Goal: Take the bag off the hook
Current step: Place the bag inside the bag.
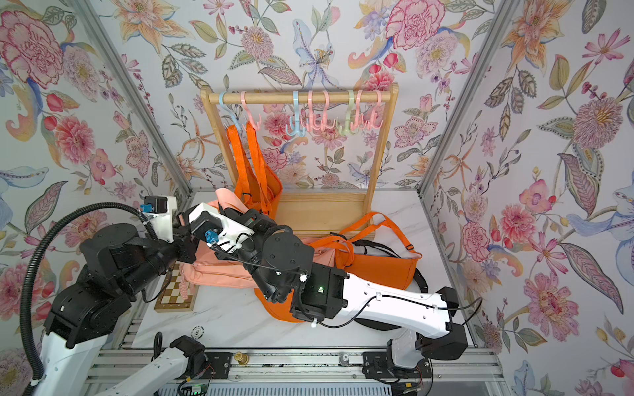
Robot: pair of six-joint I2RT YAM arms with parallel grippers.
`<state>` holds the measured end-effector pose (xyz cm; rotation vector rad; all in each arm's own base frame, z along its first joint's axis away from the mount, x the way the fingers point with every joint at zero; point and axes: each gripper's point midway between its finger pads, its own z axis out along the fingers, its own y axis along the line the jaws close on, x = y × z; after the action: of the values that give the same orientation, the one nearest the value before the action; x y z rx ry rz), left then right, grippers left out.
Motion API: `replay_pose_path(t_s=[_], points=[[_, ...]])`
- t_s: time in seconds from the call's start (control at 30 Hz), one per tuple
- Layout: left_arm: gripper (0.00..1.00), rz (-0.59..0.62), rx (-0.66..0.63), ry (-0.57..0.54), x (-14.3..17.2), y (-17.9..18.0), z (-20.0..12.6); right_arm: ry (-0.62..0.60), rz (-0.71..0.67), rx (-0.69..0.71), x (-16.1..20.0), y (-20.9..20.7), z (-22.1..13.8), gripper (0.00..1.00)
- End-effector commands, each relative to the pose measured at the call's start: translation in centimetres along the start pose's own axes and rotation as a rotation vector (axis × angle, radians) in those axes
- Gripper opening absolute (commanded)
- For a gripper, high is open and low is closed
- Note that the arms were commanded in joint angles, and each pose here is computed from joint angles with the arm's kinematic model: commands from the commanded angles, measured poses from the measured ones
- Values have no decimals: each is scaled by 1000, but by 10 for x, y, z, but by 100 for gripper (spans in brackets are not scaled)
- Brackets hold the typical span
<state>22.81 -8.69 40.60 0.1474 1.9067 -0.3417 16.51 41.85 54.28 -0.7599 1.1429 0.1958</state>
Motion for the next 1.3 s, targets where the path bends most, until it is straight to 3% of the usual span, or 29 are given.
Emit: replay_pose_path(t_s=[0.0, 0.3, 0.47, 0.57, 0.77, 1.07, 1.17, 1.27], points=[[20, -72, -143, 120, 42, 27, 6, 37, 139, -32, 13, -2, 1, 0], [22, -97, -278, 217, 85, 52, 10, 190, 252, -117, 67, 24, 21, 0], [22, -63, -339, 280, 123, 64, 43, 323, 362, -180, 129, 45, 47, 0], [21, -54, -355, 318, 145, 71, 66, 432, 480, -290, 174, 62, 66, 0], [20, -81, -400, 362, 172, 104, 102, 608, 663, -374, 250, 74, 99, 0], [17, -138, -449, 406, 181, 146, 143, 737, 692, -381, 337, 88, 137, 0], [17, -136, -461, 419, 180, 155, 152, 765, 681, -387, 359, 89, 144, 8], [16, -132, -467, 437, 178, 161, 160, 765, 691, -430, 361, 89, 143, 30]])
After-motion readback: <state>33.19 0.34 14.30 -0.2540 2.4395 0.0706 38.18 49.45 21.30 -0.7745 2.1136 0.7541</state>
